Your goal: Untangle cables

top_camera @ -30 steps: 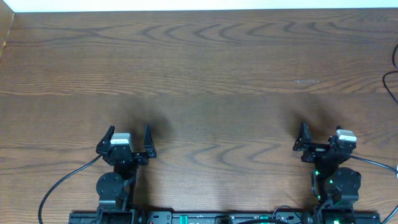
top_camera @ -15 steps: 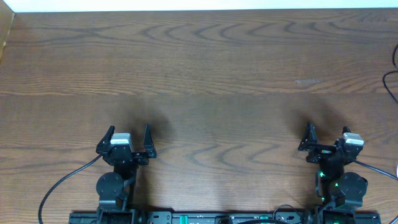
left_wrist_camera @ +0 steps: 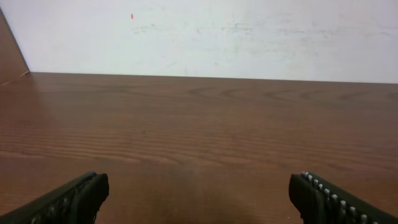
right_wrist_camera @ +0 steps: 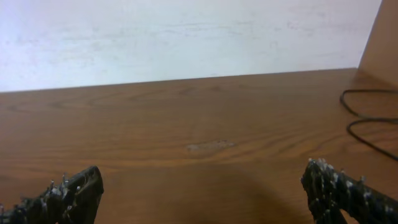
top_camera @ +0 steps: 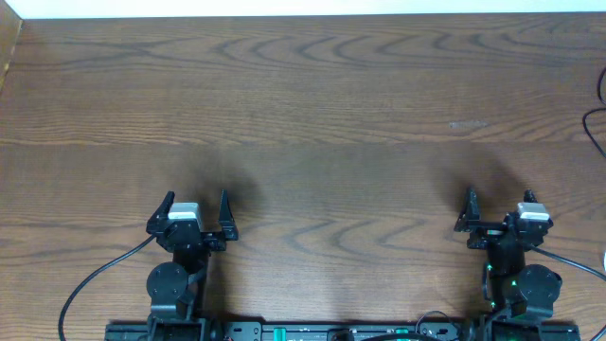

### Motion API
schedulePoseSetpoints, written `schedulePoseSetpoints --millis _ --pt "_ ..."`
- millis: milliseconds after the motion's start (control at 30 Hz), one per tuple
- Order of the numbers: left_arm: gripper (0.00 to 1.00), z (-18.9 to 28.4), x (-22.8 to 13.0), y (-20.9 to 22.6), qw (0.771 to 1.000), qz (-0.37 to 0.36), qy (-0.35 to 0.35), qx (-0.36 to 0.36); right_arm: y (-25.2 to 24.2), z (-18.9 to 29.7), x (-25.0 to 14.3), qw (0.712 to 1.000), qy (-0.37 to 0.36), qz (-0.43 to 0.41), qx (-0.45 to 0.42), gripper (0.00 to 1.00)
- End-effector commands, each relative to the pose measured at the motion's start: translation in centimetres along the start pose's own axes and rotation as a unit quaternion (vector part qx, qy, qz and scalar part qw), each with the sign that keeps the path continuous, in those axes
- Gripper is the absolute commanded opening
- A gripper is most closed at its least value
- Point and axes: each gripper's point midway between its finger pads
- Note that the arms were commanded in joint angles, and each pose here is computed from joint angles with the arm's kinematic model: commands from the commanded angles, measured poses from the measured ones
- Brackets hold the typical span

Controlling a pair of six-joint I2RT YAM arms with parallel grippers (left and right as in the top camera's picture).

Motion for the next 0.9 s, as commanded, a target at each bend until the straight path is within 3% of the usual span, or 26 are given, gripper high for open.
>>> schedulePoseSetpoints --millis 0,233,867 --pt "0.98 -0.2 -1.7 0.2 1.000 -0.007 0.020 0.002 -0.1 0.0 0.0 0.999 -0.001 0.036 -0.002 0.99" --pt "0.98 -0.2 -1.7 0.2 1.000 -0.007 0.021 0.002 0.0 0.0 0.0 1.000 -0.001 -0.010 0.001 0.99" --pt "0.97 -0.2 -1.7 0.2 1.000 -0.007 0.021 0.002 1.4 0.0 0.0 1.000 -0.002 0.006 0.025 0.99"
Point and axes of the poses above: each gripper's point midway between its finger pads, its own z axis back along the fingers, its own y axis along the line the jaws close on, x = y × z, and after that the axes turned 5 degrees about z, right-handed
